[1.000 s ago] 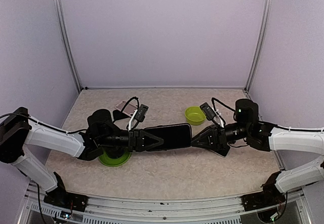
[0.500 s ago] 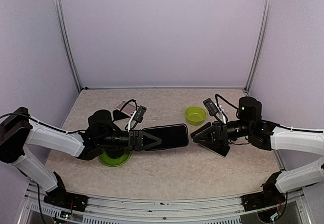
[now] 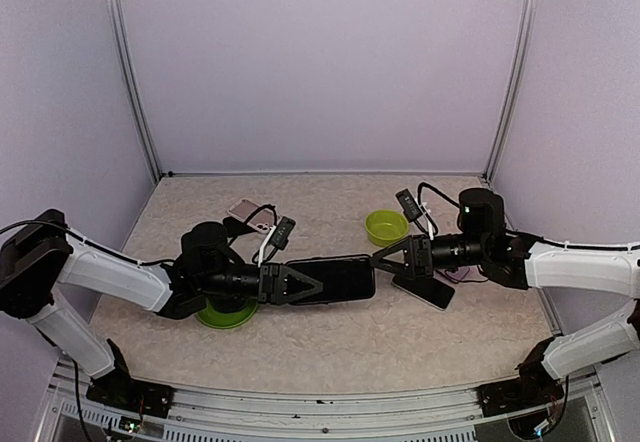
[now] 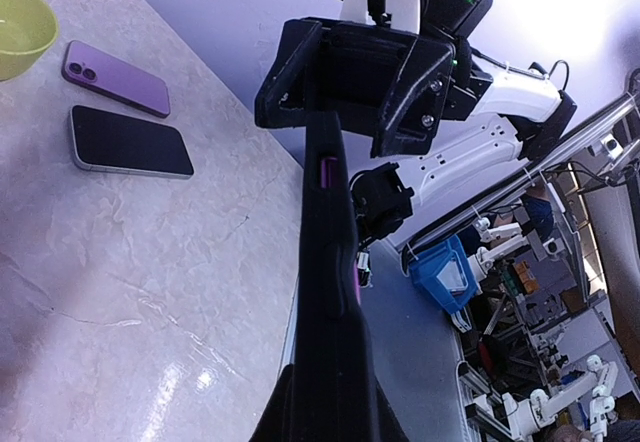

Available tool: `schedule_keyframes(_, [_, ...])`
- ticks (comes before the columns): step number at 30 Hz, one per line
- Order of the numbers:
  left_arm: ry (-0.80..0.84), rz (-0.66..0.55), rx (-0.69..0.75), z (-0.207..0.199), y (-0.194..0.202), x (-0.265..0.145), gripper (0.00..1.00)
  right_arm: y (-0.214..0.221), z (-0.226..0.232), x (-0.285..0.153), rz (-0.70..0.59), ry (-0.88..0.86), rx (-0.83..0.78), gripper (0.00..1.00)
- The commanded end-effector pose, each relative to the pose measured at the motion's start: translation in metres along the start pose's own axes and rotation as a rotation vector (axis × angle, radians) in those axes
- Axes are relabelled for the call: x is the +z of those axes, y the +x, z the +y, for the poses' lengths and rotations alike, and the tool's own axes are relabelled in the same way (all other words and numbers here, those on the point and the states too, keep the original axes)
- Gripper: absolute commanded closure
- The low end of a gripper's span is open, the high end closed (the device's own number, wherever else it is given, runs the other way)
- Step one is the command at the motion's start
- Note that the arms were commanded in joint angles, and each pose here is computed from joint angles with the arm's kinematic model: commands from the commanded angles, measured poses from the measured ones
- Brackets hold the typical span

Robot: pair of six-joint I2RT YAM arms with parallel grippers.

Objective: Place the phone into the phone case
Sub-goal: Press the phone onto the phone case.

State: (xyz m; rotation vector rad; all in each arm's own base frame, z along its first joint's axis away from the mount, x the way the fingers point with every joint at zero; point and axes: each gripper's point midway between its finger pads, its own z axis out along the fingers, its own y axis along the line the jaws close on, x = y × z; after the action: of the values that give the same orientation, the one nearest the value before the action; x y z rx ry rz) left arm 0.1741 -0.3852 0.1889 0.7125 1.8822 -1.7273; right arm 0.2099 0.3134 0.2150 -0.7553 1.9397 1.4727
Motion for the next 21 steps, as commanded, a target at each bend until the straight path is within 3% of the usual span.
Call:
schedule_keyframes(1, [0.054, -0.037, 0.054, -0.015, -0.011, 0.003, 1.00, -0.010, -0.003, 0.003, -0.015, 0.025, -0.005, 0.49])
schedule_keyframes(10, [0.038, -0.031, 0.041, -0.009, -0.010, 0.007, 1.00, -0.005, 0.000, 0.007, 0.007, 0.009, -0.014, 0.74])
schedule_keyframes(21, [0.032, -0.027, 0.036, -0.006, -0.008, 0.008, 1.00, 0.005, 0.000, 0.020, 0.057, -0.002, -0.015, 0.73])
